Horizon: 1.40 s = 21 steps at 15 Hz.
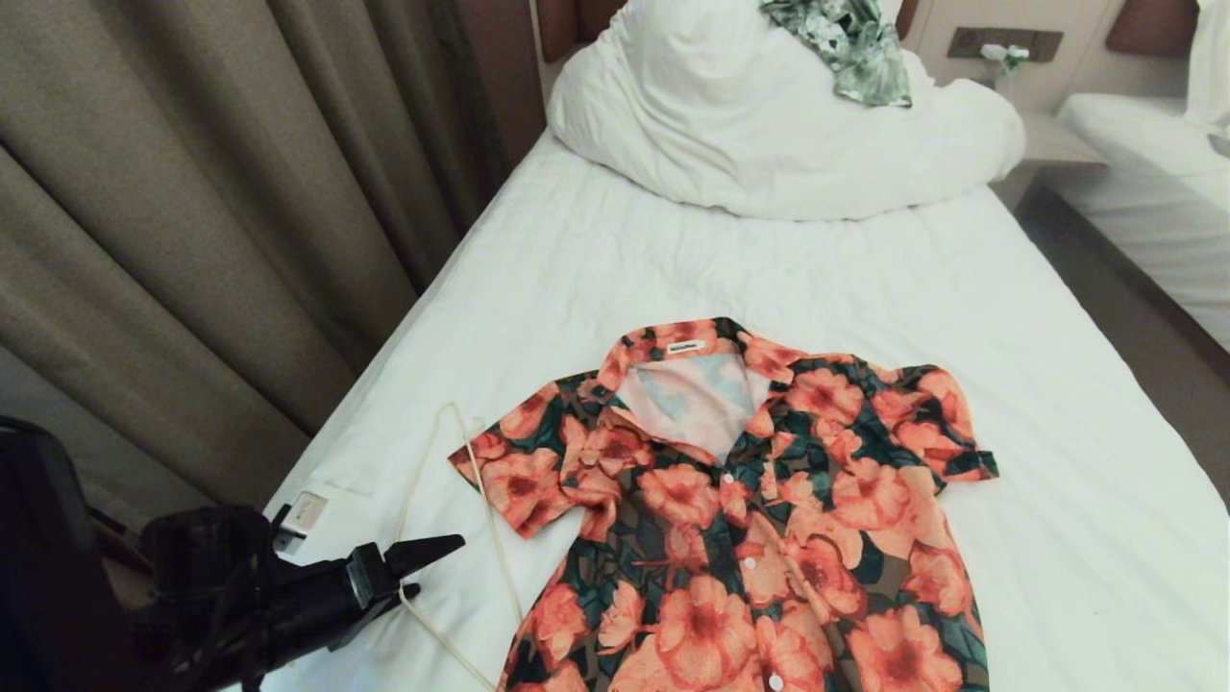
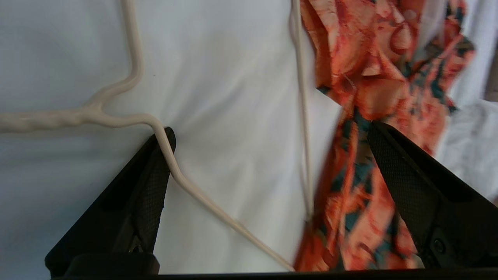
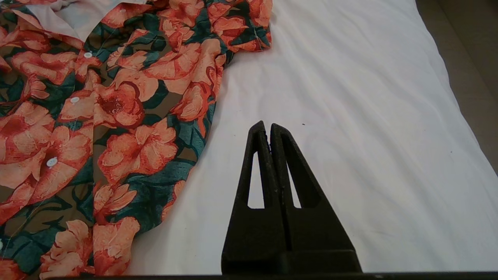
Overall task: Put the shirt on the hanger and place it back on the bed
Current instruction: Lift the shirt and hanger
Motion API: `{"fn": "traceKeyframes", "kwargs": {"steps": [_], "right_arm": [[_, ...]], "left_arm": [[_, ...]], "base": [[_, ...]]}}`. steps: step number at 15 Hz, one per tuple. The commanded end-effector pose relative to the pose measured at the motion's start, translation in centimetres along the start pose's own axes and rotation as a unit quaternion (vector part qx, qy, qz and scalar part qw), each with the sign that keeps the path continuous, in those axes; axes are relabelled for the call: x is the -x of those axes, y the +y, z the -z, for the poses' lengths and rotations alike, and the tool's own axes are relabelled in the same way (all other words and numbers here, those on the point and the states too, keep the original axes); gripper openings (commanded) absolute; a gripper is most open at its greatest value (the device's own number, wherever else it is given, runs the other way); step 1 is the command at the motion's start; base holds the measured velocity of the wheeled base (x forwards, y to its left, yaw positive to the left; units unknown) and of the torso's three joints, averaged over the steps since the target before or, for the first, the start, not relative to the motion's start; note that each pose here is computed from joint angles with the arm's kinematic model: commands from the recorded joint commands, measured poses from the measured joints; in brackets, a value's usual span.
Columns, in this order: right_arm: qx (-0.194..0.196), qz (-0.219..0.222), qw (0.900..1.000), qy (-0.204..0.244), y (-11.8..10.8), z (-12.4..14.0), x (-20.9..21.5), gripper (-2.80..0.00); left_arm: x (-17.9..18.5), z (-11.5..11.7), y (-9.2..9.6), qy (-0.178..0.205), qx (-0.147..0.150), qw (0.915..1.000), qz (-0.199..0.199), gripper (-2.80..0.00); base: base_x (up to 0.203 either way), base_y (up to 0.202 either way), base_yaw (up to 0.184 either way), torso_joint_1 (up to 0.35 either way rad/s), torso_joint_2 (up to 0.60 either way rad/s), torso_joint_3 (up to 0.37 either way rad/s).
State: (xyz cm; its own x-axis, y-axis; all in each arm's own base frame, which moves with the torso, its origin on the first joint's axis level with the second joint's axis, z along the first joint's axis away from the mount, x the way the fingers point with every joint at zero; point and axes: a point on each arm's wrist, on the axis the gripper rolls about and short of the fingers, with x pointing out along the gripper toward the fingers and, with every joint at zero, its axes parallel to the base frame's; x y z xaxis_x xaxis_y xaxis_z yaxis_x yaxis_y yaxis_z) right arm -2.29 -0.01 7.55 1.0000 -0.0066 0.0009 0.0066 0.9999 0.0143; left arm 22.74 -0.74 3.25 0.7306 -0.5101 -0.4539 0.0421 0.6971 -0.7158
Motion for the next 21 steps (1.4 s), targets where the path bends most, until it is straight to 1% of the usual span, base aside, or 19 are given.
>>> {"fn": "traceKeyframes", "kwargs": {"steps": [1, 2, 3, 5, 6, 12, 13, 21], "right_arm": [[0.000, 0.001, 1.000, 0.000, 0.0, 0.0, 0.0, -2.80], [0.000, -0.001, 1.000, 0.000, 0.0, 0.0, 0.0, -2.80], [0.000, 0.000, 1.000, 0.000, 0.0, 0.0, 0.0, -2.80], [0.000, 0.000, 1.000, 0.000, 0.0, 0.0, 0.0, -2.80], [0.000, 0.000, 1.000, 0.000, 0.0, 0.0, 0.0, -2.80], [0.000, 0.000, 1.000, 0.000, 0.0, 0.0, 0.0, -2.80], [0.000, 0.000, 1.000, 0.000, 0.0, 0.0, 0.0, -2.80], [0.000, 0.000, 1.000, 0.000, 0.0, 0.0, 0.0, -2.80]], "left_arm": [[-1.1, 1.2, 0.4, 0.002, -0.006, 0.9999, -0.013, 0.00], [-1.4, 1.5, 0.4, -0.007, -0.014, 0.9998, -0.015, 0.00], [-1.7, 2.0, 0.4, -0.008, -0.018, 0.9996, -0.020, 0.00], [-2.4, 3.4, 1.1, 0.012, -0.010, 0.9981, -0.060, 0.00], [-2.4, 3.9, 1.4, 0.022, -0.005, 0.9971, -0.073, 0.00], [-2.7, 3.6, 1.3, 0.014, -0.003, 0.9976, -0.068, 0.00], [-2.7, 3.5, 1.3, 0.013, 0.001, 0.9976, -0.068, -2.80], [-2.3, 3.2, 1.3, 0.005, 0.005, 0.9978, -0.065, -2.80]], "base": [[0.000, 0.000, 0.000, 0.000, 0.00, 0.000], [0.000, 0.000, 0.000, 0.000, 0.00, 0.000], [0.000, 0.000, 0.000, 0.000, 0.00, 0.000], [0.000, 0.000, 0.000, 0.000, 0.00, 0.000], [0.000, 0.000, 0.000, 0.000, 0.00, 0.000], [0.000, 0.000, 0.000, 0.000, 0.00, 0.000], [0.000, 0.000, 0.000, 0.000, 0.00, 0.000], [0.000, 0.000, 0.000, 0.000, 0.00, 0.000]]}}
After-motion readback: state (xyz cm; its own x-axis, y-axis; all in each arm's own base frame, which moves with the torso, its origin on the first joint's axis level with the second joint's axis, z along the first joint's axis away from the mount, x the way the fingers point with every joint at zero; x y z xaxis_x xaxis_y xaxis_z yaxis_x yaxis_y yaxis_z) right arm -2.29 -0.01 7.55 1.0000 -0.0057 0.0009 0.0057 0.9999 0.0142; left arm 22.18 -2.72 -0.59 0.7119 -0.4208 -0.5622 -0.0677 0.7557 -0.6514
